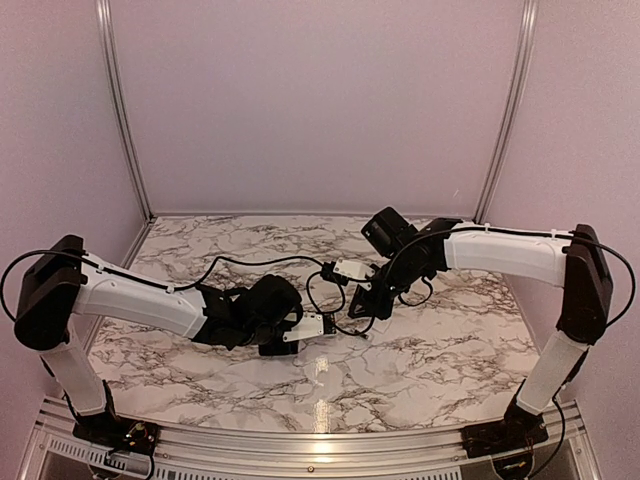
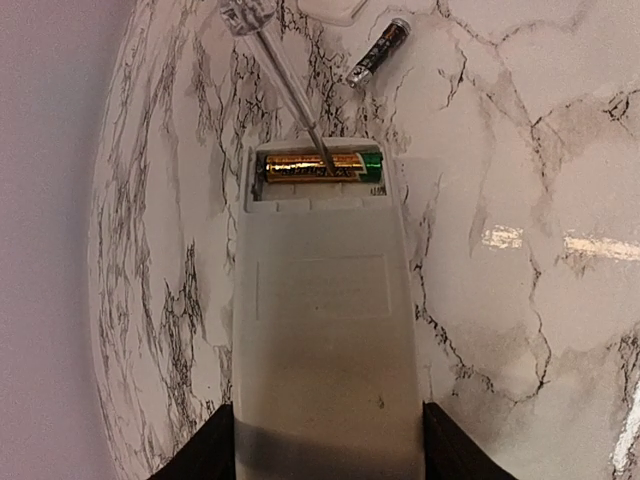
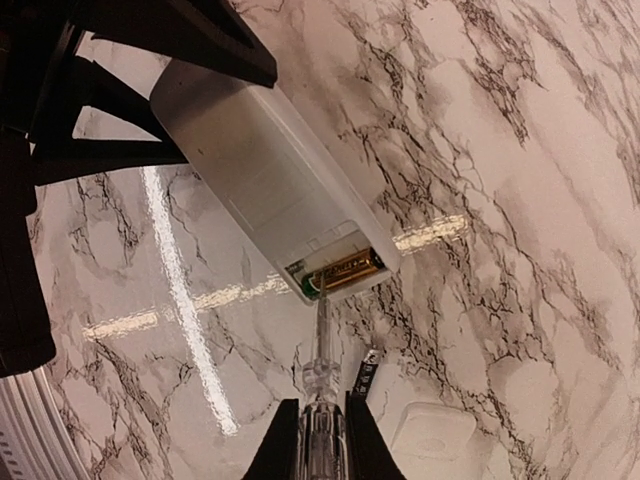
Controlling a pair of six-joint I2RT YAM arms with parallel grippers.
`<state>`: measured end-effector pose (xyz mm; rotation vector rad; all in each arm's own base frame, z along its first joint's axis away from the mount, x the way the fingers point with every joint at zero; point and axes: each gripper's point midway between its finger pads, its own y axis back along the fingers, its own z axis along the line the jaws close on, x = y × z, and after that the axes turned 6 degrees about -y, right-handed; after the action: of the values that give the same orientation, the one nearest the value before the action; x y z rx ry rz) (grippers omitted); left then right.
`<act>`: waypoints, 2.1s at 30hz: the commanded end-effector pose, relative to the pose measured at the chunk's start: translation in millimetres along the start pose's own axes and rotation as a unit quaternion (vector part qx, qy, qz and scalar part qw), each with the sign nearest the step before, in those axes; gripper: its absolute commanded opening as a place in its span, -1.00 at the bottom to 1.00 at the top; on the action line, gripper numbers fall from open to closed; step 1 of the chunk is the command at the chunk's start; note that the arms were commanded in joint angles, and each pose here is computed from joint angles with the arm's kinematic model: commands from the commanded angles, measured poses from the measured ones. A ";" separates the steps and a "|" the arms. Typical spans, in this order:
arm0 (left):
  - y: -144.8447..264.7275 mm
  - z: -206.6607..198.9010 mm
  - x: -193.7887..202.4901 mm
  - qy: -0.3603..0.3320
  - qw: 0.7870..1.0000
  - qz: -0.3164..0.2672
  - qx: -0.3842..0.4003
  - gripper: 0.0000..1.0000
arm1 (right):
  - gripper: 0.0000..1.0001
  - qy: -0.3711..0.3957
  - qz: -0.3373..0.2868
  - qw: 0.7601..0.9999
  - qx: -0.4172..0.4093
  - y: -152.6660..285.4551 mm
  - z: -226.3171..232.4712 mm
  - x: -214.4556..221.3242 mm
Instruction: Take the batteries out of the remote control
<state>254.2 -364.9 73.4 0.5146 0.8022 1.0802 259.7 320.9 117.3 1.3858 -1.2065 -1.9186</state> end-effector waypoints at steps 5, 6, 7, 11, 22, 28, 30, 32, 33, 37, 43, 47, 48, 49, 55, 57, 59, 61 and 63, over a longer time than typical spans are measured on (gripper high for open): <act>-4.5 3.0 -2.4 0.005 1.000 0.009 -0.001 -0.26 | -1.00 0.001 -0.009 1.000 0.008 5.1 -2.1 -11.4; -4.2 3.0 -2.2 0.006 1.000 0.009 -0.001 -0.26 | -1.00 0.000 -0.011 1.000 0.009 5.9 -2.1 -12.2; -3.9 2.9 -2.0 0.009 1.000 0.010 0.000 -0.26 | -1.00 0.000 -0.014 1.000 0.010 6.9 -1.9 -13.5; -1.1 2.3 -1.7 0.022 1.000 0.009 0.003 -0.26 | -1.00 -0.011 -0.034 0.999 0.020 14.0 -4.7 -19.7; 10.3 0.0 -4.1 0.098 0.995 -0.001 0.021 -0.26 | -1.00 -0.060 -0.084 0.994 0.029 41.1 -1.8 -25.3; 17.7 -1.2 -8.1 0.162 0.986 -0.009 0.035 -0.25 | -1.00 -0.139 -0.058 0.989 0.009 41.3 3.7 -19.1; 20.0 -1.2 -9.0 0.179 0.983 -0.008 0.040 -0.25 | -1.00 -0.155 -0.036 0.987 0.007 39.3 5.1 -11.3; 21.3 -2.1 -8.7 0.194 0.980 -0.003 0.046 -0.26 | -1.00 -0.162 -0.027 0.986 0.010 40.3 5.9 -6.1; 22.3 -2.9 -8.1 0.200 0.978 0.000 0.050 -0.26 | -1.00 -0.163 -0.029 0.986 0.010 41.9 6.6 -5.4; 25.6 -5.3 -7.0 0.221 0.974 0.011 0.056 -0.26 | -1.00 -0.166 -0.028 0.986 -0.002 44.1 11.9 -7.0; 25.2 -13.4 -9.0 0.238 0.968 0.037 0.073 -0.30 | -1.00 -0.166 -0.010 0.986 -0.006 33.2 17.8 -10.1; 25.6 -15.2 -9.5 0.254 0.963 0.043 0.076 -0.33 | -1.00 -0.174 -0.011 0.985 -0.002 29.0 17.1 -16.3; 26.0 -15.4 -9.5 0.255 0.963 0.044 0.075 -0.34 | -1.00 -0.176 -0.013 0.984 -0.002 28.6 17.1 -18.2; 26.4 -15.5 -9.3 0.255 0.963 0.046 0.073 -0.35 | -1.00 -0.179 -0.012 0.984 -0.001 26.8 16.6 -19.4; 27.2 -20.8 -8.3 0.251 0.963 0.053 0.078 -0.38 | -1.00 -0.190 -0.011 0.982 0.008 21.9 12.0 -25.2; 27.6 -21.4 -8.8 0.254 0.963 0.053 0.079 -0.39 | -1.00 -0.199 -0.011 0.980 0.010 20.3 10.6 -26.5; 27.4 -21.8 -10.0 0.258 0.961 0.053 0.081 -0.41 | -1.00 -0.202 -0.004 0.979 0.010 17.0 9.6 -25.3; 28.0 -21.5 -11.5 0.260 0.961 0.051 0.081 -0.42 | -1.00 -0.204 -0.004 0.979 0.009 15.1 9.2 -26.3; 28.2 -21.2 -12.4 0.260 0.961 0.050 0.081 -0.43 | -1.00 -0.205 -0.006 0.979 0.007 14.3 9.0 -27.9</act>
<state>218.8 -358.1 79.0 0.4269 1.3328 1.2758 254.5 330.9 137.6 1.0252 -1.3910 -2.2593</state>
